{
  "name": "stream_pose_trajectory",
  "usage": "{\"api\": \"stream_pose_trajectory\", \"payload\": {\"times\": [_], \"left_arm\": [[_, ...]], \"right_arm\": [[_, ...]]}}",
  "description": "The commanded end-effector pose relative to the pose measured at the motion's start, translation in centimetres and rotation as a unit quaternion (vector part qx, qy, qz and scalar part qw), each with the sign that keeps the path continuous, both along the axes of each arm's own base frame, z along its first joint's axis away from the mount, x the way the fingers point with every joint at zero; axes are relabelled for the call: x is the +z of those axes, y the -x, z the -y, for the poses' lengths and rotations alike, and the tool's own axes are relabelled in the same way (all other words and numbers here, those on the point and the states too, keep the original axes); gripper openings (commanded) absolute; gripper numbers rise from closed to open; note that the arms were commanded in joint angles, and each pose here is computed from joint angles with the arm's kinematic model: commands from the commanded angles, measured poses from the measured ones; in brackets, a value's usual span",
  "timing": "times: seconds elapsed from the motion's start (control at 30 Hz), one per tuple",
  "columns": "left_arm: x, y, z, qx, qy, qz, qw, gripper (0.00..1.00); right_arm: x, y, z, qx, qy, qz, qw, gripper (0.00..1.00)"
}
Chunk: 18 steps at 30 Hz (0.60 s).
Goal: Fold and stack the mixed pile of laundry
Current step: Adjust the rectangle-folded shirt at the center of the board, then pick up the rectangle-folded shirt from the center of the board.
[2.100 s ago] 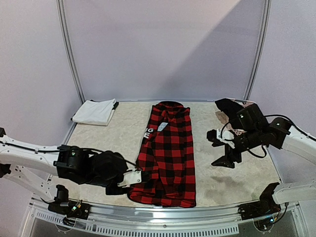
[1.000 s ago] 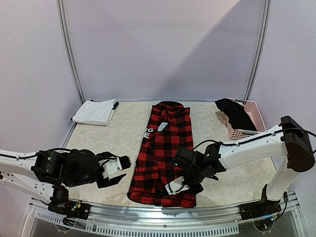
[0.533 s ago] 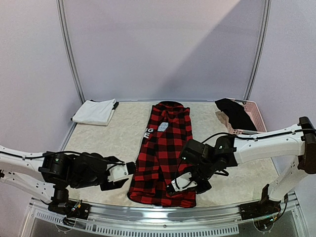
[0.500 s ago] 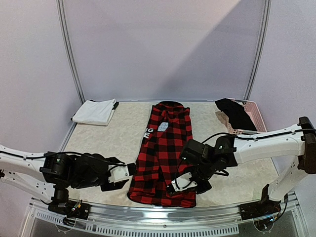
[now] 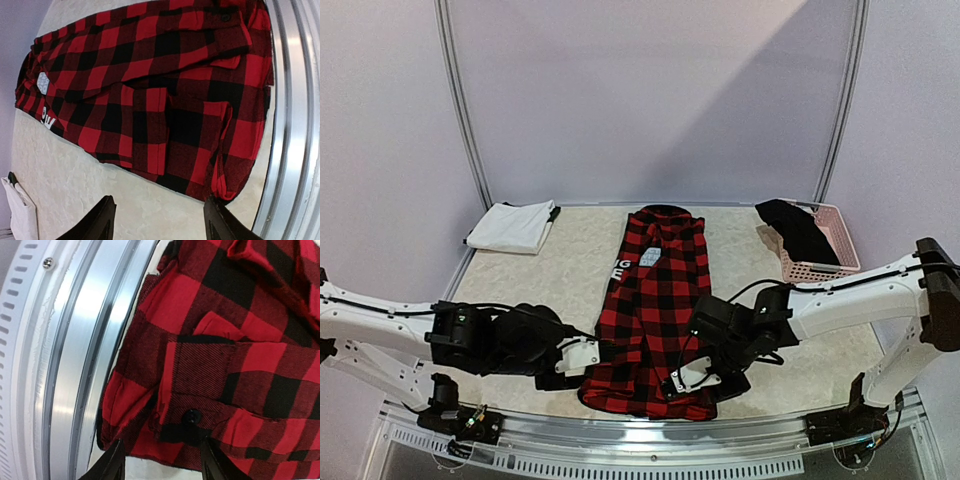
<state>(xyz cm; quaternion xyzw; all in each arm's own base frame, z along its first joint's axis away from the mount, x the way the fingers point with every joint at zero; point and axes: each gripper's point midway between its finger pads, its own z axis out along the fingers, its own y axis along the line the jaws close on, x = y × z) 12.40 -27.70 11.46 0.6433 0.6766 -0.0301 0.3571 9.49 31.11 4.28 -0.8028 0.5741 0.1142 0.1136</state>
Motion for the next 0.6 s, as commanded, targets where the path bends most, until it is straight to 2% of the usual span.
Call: {"api": "stream_pose_trajectory", "payload": {"times": [0.0, 0.13, 0.27, 0.47, 0.57], "left_arm": [[-0.2, -1.0, 1.1, -0.005, -0.001, -0.033, 0.999, 0.62], [-0.1, -2.8, 1.3, 0.02, 0.032, -0.067, 0.997, 0.61], [0.6, -4.8, 1.2, 0.051, 0.059, -0.076, 0.994, 0.61], [0.3, -6.0, 1.8, 0.072, 0.051, -0.097, 0.991, 0.61], [-1.0, -3.0, 2.5, 0.012, 0.031, -0.162, 0.986, 0.59]], "right_arm": [[4.0, -1.9, 0.5, -0.046, -0.061, 0.005, 0.997, 0.52], [9.0, -6.3, 3.0, -0.139, -0.152, -0.011, 0.979, 0.54], [12.3, -10.4, 5.7, -0.234, -0.216, 0.014, 0.948, 0.55], [13.6, -11.6, 6.8, -0.27, -0.244, 0.02, 0.931, 0.55], [13.1, -9.9, 6.4, -0.243, -0.241, -0.017, 0.94, 0.54]]}}
